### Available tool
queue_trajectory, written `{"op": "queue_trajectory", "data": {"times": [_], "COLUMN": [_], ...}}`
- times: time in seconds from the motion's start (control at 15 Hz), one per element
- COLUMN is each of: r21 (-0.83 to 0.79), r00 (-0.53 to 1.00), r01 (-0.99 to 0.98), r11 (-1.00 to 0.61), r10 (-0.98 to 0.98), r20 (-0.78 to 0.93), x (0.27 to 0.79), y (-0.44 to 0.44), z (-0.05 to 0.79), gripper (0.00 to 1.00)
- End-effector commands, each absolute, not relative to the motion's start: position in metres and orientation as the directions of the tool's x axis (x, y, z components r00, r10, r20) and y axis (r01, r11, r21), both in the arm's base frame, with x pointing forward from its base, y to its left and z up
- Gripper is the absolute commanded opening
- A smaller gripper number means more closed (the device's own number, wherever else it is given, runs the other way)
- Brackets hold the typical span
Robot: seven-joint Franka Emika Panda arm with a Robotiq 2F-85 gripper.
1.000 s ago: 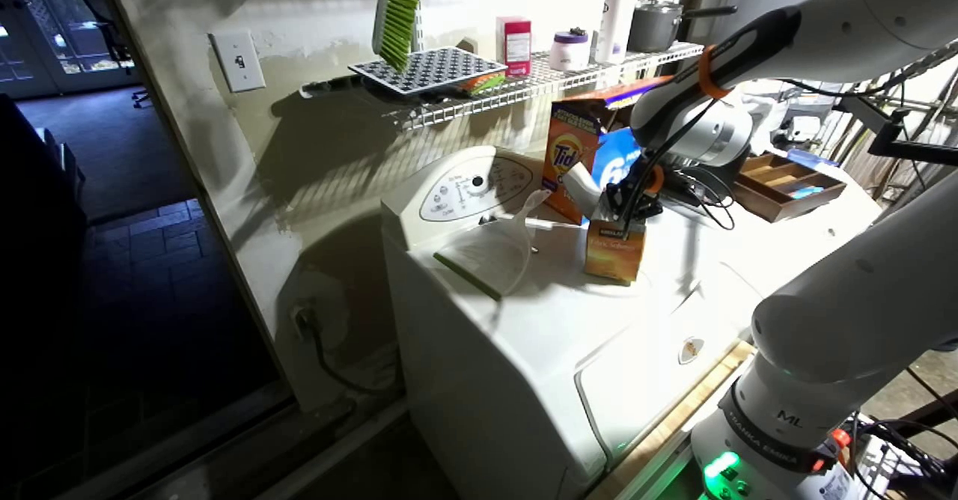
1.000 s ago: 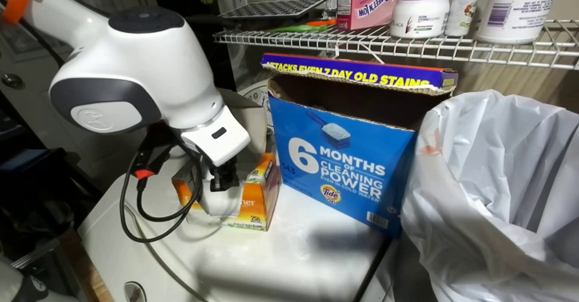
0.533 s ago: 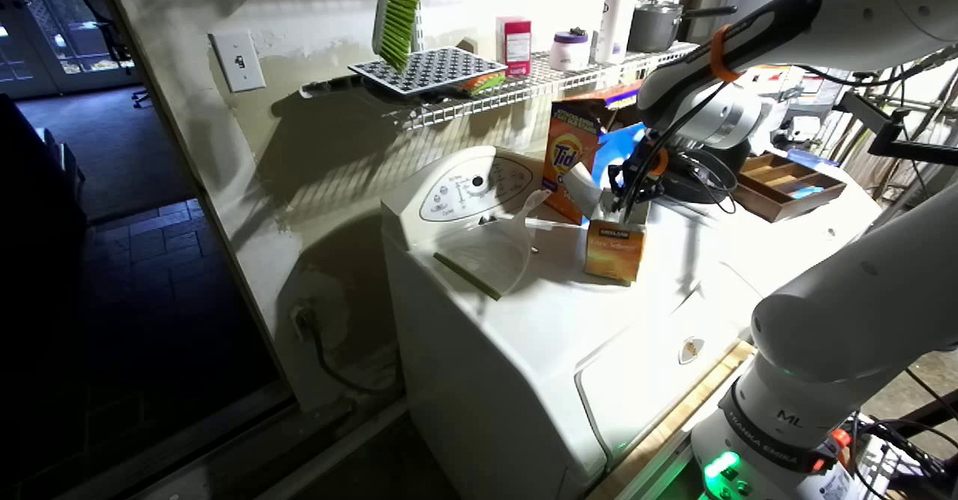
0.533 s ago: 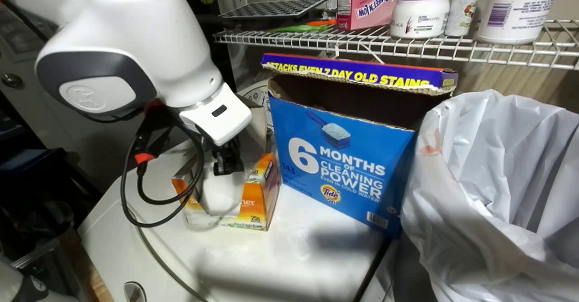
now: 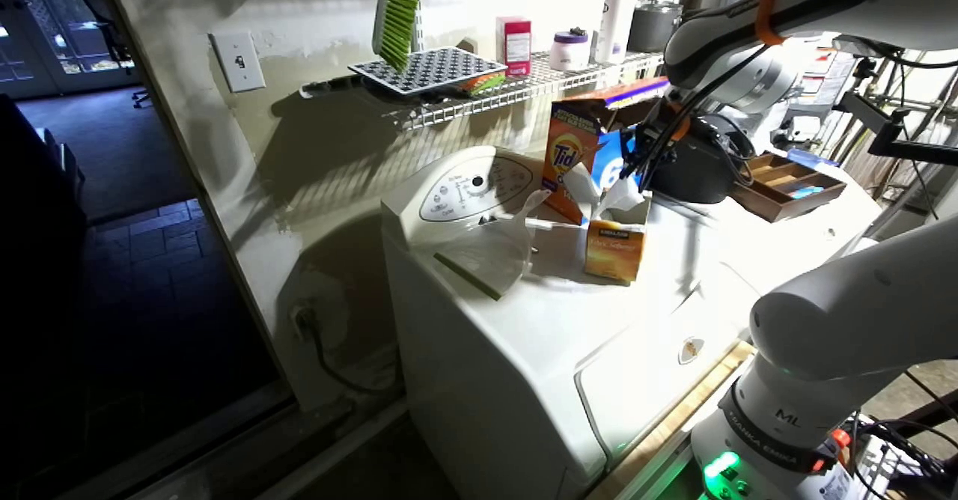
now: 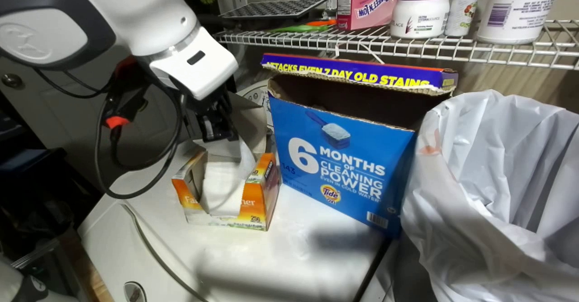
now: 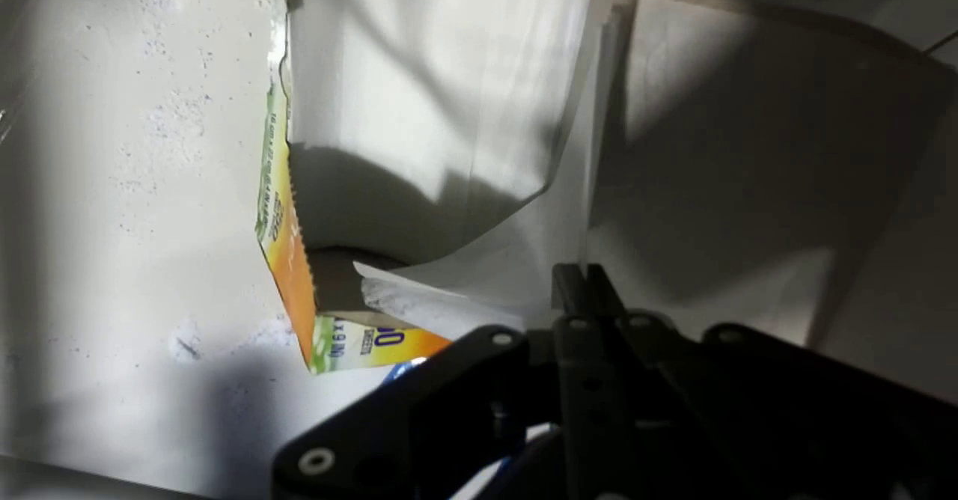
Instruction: Open the orange fabric softener box lid fully, pick one white paper from the orange fabric softener box and put it on the washing machine
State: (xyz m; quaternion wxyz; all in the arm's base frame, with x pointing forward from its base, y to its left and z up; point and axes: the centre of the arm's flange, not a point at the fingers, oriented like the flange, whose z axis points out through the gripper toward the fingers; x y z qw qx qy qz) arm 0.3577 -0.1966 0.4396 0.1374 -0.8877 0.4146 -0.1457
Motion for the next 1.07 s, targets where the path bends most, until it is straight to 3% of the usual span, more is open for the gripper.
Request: {"op": "queue_trajectory", "data": {"times": [0.0,0.67,1.0], "r21": [-0.365,-0.269,-0.278], "r00": [0.600,0.438,0.470], "r01": [-0.694,-0.786,-0.783], "r11": [-0.620,-0.556,-0.557], "r10": [-0.779,-0.809,-0.822], "r20": [0.182,0.393,0.321], "x": [0.344,0.312,0.308], "y": [-0.192,-0.189,-0.188], "z": [0.475,0.505,0.504], "gripper": [0.00,0.00,0.00]}}
